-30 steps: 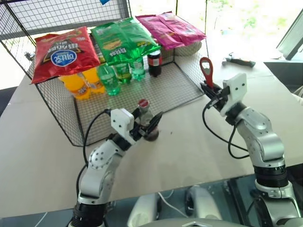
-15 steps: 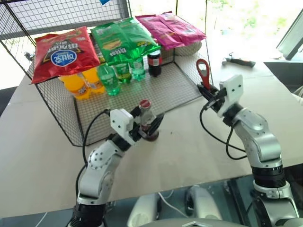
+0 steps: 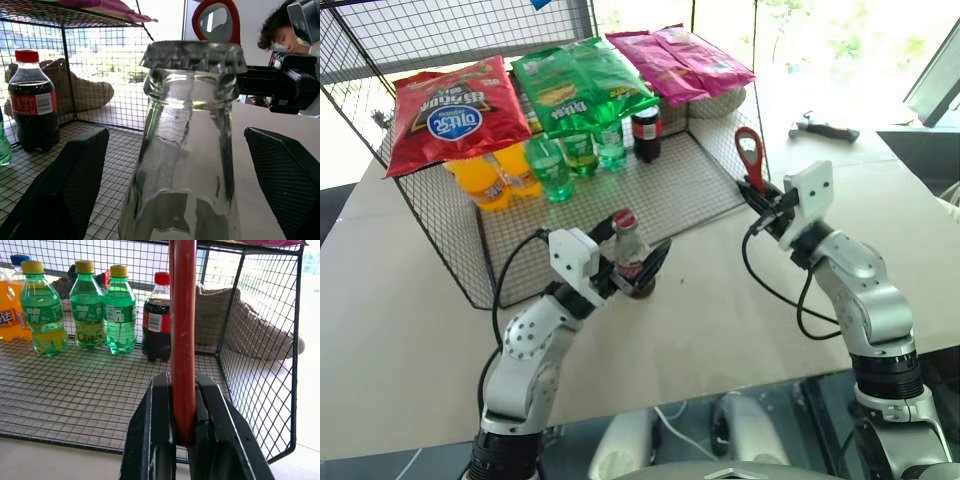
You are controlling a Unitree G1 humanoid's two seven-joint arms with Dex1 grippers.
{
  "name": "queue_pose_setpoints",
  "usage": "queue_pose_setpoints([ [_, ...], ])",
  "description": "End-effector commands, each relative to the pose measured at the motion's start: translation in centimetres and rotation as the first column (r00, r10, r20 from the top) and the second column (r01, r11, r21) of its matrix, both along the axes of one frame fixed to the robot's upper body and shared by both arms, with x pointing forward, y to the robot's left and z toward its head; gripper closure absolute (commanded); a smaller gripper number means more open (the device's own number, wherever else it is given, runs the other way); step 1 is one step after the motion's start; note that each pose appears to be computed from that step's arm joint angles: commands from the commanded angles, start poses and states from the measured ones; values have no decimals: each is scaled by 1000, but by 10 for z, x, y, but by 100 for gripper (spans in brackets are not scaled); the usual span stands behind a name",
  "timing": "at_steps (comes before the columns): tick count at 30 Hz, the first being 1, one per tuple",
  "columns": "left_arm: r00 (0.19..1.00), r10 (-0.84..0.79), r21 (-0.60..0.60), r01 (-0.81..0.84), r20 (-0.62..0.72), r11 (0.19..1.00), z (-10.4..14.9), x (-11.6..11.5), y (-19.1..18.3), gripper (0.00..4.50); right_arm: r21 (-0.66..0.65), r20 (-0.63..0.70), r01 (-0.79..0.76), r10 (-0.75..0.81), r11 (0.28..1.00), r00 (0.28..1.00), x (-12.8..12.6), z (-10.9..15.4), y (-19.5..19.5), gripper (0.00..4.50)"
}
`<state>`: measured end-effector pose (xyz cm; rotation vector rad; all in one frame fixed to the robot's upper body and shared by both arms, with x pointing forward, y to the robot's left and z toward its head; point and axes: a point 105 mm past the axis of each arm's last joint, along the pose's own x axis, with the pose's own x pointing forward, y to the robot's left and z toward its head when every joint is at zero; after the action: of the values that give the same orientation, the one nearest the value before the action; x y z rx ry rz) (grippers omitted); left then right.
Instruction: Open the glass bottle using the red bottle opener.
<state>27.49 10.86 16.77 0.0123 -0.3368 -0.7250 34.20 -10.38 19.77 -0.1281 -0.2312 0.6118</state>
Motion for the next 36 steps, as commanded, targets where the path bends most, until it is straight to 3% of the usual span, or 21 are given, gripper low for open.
queue_pose_setpoints([
  [1, 998, -19, -25, 21, 55, 999, 14, -7, -2, 4, 3, 47, -9, 9, 1000, 999, -4, 10, 1, 450],
  [8, 998, -18, -19, 19, 64, 1000, 16, -7, -3, 4, 5, 45, -12, 11, 1000, 999, -4, 9, 1, 450],
  [12, 998, -23, -15, 24, 62, 1000, 15, -7, -4, 124, 5, 44, -15, 15, 1000, 999, -4, 9, 2, 450],
  [14, 998, -24, -9, 24, 56, 1000, 13, -8, -4, 222, 1, 45, -18, 18, 1000, 999, -5, 8, 3, 450],
  [16, 999, -22, 4, 22, 47, 1000, 10, -8, -4, 259, -9, 47, -23, 23, 1000, 999, -5, 8, 4, 450],
  [26, 999, -7, 23, 6, 32, 1000, 2, -9, 0, 259, -154, 143, -115, 138, 981, 980, -22, 8, 36, 450],
  [29, 1000, 7, 31, -8, 21, 999, -2, -8, 1, 259, -347, 309, -139, 253, 928, 917, -37, 5, 66, 450],
  [36, 1000, 11, 32, -11, 0, 999, -6, -5, 1, 259, -497, 486, -67, 342, 865, 805, -39, -6, 85, 450],
])
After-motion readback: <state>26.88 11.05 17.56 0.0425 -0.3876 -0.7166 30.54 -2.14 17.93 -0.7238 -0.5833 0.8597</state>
